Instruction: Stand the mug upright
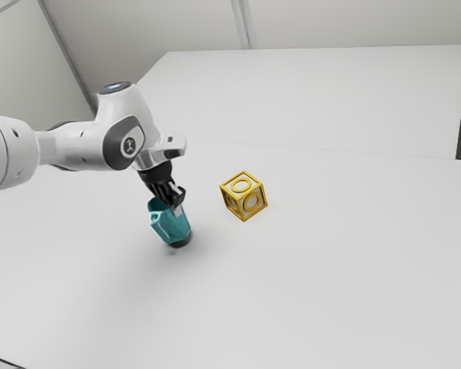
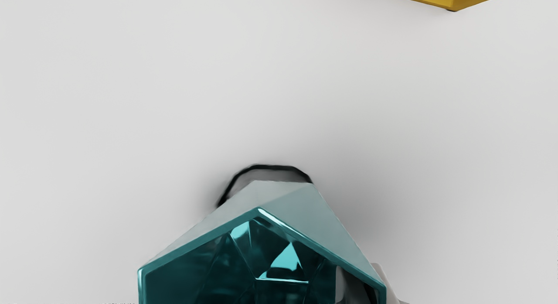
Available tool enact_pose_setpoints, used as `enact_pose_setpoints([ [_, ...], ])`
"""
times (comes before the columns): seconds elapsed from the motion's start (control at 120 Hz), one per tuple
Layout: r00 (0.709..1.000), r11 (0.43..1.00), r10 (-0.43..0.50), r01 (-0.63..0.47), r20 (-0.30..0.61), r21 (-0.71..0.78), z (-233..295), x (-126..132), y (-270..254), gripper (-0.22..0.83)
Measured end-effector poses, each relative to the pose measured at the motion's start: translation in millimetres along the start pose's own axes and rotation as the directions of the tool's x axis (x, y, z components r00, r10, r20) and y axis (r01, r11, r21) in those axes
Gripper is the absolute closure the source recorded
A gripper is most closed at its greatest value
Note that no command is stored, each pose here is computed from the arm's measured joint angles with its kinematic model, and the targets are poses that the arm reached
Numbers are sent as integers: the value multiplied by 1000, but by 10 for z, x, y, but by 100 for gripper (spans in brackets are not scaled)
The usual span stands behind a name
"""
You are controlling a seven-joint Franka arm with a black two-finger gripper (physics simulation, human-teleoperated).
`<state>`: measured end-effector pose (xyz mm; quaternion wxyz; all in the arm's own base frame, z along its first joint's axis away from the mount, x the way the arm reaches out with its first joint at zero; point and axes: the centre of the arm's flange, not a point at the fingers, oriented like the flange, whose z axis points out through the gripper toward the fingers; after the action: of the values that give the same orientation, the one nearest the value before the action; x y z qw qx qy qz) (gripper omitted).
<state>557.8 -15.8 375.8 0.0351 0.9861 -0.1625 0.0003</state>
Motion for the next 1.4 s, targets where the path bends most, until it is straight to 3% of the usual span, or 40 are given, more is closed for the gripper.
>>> enact_pose_setpoints([
  [0.417,993,994,-112,112,30,-4,117,4,81,78],
  [0.708,987,987,-158,158,32,-7,120,3,89,47],
  [0.992,986,986,-169,169,-1,-8,-63,24,176,34],
  [1.158,985,988,-157,157,-71,-8,-510,9,273,19],
  [1.4,983,995,-63,76,-171,70,-1779,321,331,6],
])
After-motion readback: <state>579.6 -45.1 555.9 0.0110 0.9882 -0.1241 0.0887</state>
